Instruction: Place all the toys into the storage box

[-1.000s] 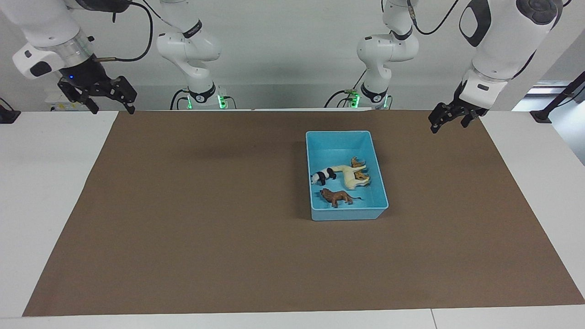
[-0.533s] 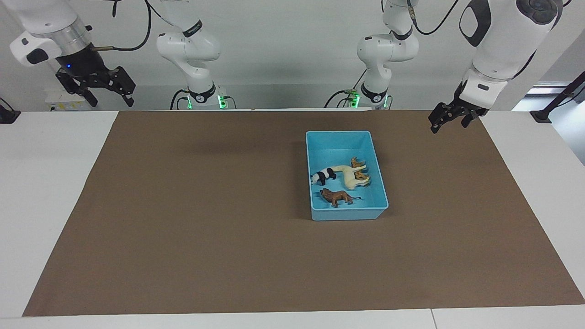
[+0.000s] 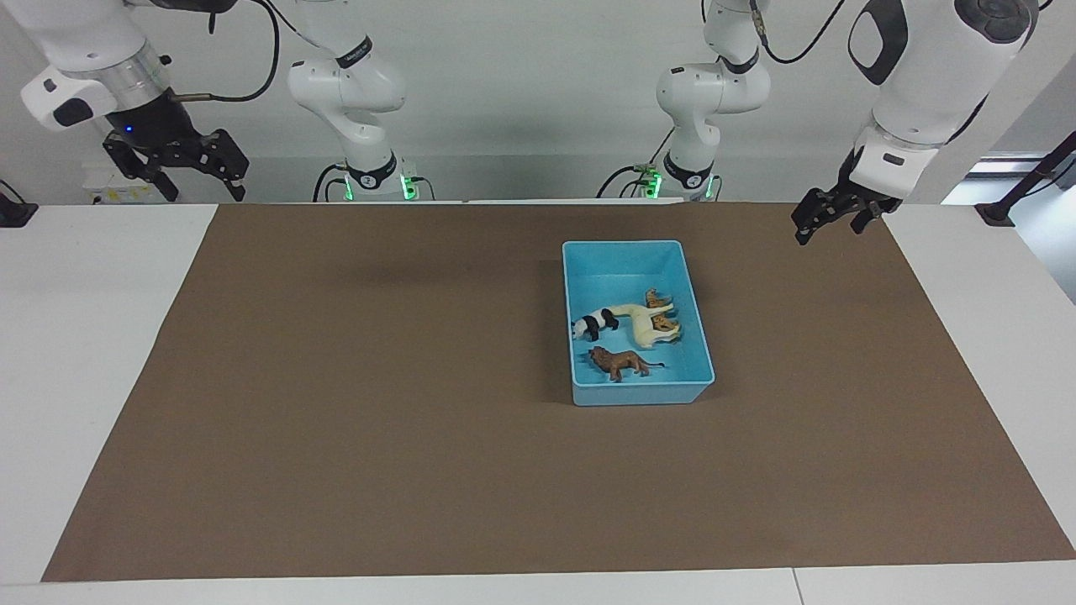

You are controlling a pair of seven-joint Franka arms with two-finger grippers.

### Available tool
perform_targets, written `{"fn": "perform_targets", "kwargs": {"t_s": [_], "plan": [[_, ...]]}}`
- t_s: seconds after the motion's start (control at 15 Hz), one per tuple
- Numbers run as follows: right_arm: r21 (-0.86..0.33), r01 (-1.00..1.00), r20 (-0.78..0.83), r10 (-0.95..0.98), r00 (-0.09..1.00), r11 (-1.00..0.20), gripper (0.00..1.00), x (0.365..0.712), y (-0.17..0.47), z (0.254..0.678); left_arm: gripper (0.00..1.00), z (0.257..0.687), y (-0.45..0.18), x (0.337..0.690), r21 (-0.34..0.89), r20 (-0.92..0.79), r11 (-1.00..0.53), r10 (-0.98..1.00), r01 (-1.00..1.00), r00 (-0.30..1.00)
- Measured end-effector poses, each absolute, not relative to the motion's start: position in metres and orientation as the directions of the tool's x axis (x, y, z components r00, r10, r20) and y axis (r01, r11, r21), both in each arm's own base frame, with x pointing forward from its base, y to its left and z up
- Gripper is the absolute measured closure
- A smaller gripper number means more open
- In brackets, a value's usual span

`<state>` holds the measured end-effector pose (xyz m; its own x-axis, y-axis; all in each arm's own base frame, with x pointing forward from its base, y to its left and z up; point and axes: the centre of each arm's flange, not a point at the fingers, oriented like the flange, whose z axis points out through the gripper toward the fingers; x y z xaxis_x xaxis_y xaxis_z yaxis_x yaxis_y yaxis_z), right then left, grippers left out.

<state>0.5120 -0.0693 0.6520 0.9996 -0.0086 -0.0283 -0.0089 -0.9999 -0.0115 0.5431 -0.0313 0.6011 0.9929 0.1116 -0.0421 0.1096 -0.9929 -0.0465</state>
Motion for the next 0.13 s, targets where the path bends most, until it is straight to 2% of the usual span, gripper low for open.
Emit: {"fn": "perform_targets", "kwargs": {"t_s": [0.13], "plan": [[-0.006,0.008,-0.03,0.008,1.0,-1.0,0.0,0.5119,-0.0704,0.6513,0.0,0.6011,-0.0313,0.5431,-0.046,-0.042,-0.993,0.112,0.11,0.993]]}}
